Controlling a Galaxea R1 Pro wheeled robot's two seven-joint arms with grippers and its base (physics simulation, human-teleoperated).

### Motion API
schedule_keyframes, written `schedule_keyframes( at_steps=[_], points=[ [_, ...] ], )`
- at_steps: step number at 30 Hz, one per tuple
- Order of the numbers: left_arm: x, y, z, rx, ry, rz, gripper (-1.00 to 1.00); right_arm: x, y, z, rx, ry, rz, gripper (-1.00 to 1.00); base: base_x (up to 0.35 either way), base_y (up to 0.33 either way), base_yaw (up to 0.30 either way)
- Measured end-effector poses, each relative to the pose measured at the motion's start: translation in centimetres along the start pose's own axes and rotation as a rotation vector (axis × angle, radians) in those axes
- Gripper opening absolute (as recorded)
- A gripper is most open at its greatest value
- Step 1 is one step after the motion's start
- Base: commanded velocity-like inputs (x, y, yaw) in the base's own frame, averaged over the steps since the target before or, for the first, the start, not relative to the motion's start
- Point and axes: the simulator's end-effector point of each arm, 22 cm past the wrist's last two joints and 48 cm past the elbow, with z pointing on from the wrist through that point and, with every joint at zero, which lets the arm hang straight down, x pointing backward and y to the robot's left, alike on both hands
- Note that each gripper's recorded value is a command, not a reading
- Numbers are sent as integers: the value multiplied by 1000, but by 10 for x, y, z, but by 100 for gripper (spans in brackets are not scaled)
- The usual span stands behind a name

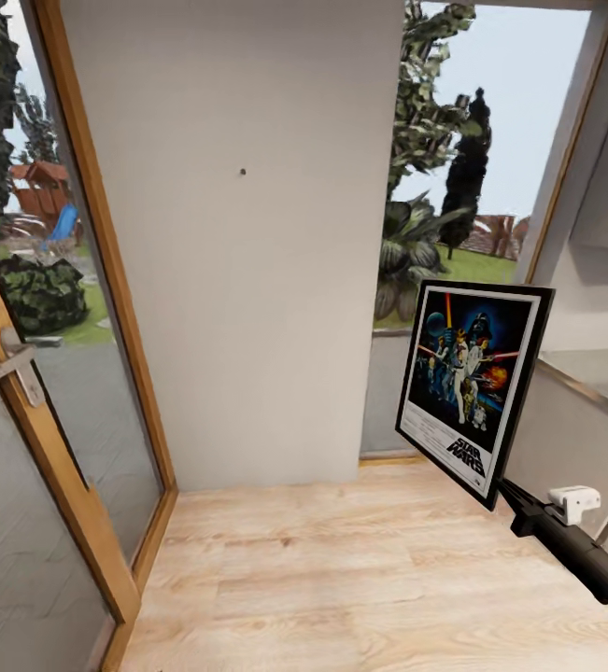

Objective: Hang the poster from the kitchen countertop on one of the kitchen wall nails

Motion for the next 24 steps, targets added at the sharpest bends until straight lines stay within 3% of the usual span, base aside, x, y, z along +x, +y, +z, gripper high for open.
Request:
schedule_keyframes(
  at_steps=[6,19,23,24],
  points=[
    [0,0,0,0,0,0,100,0,0,0,1,0,2,-100,0,0,239],
    [0,0,0,0,0,1,100,1,0,0,0,4,6,-100,0,0,15],
    [0,0,0,0,0,2,100,-2,2,0,-5,23,29,-100,0,0,0],
    [1,-1,1,2,1,2,100,0,45,14,-128,53,26,-100,0,0,0]
  ],
)
